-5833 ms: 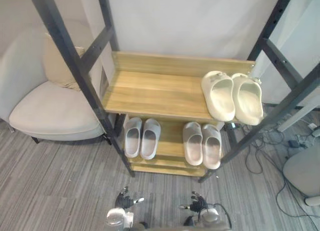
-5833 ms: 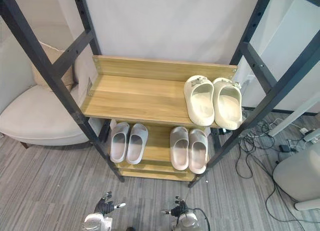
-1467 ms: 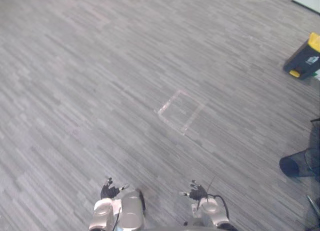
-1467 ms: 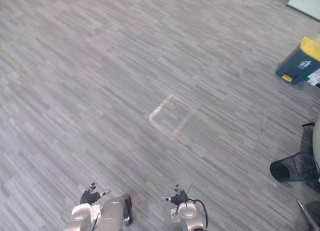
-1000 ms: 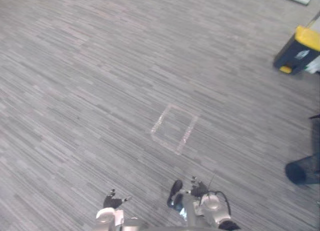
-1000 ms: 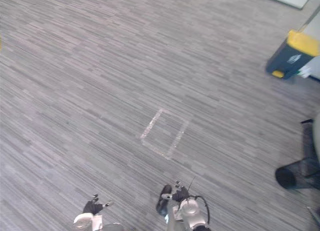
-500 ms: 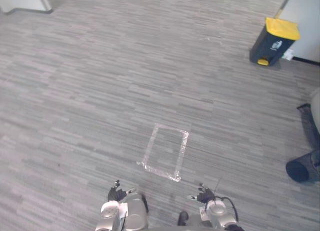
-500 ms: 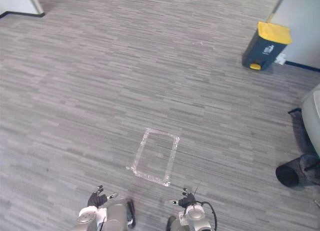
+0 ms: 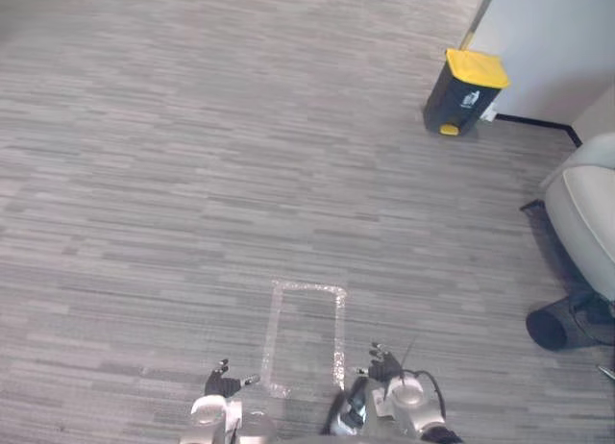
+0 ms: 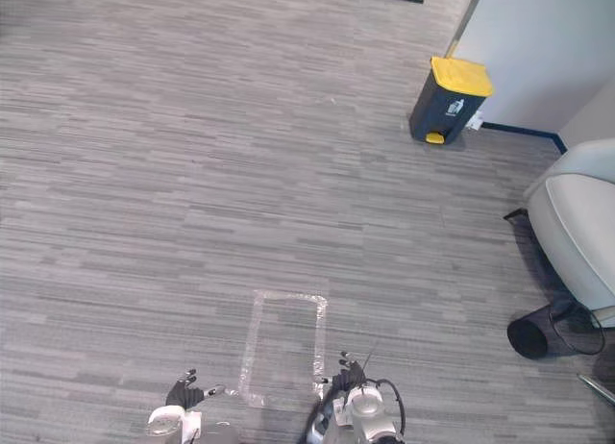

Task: Organize the slippers on the shoe rack

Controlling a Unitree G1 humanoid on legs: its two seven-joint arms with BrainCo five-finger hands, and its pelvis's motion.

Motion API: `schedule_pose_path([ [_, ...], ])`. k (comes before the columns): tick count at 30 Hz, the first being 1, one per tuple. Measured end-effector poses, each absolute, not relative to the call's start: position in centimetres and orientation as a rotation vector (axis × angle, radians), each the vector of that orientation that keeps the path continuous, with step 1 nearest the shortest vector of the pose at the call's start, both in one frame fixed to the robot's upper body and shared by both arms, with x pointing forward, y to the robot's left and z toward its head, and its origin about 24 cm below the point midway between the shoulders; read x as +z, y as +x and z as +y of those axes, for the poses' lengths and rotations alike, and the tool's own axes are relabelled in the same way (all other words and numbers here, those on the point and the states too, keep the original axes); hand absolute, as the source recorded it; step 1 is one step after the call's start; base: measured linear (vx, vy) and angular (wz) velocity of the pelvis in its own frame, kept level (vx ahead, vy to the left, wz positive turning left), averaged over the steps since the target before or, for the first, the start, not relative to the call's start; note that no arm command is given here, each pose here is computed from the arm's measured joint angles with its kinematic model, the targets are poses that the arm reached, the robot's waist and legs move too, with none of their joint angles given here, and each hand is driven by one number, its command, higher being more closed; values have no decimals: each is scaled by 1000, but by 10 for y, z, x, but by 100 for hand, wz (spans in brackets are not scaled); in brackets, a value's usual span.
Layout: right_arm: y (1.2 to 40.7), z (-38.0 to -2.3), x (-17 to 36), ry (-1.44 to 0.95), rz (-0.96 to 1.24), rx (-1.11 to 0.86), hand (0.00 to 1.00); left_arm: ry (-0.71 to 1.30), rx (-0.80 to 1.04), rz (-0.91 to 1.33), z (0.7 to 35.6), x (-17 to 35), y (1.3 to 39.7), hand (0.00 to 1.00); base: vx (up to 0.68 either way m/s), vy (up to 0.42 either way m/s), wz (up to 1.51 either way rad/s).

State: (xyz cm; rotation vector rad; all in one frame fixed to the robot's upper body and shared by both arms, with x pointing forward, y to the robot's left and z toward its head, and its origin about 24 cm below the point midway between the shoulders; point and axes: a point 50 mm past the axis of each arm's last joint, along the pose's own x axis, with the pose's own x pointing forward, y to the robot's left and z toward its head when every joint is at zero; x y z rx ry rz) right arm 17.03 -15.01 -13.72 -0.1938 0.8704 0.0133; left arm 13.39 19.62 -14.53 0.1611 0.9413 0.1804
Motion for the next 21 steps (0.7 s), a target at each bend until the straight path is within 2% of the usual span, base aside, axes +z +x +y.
schedule_pose_path([
  [5,178,-174,-132,-206,849,-60,0,155,134,946,181,-147,137,0,459,-105,-12],
  [10,165,-177,-136,-187,881,-92,0,154,133,911,180,-143,147,0,459,-15,-41],
  [16,159,-172,-141,-173,918,-91,0,136,144,862,180,-137,154,0,317,292,-120],
  [21,153,-153,-145,-193,931,-6,0,127,217,876,199,-138,145,0,190,236,-124],
])
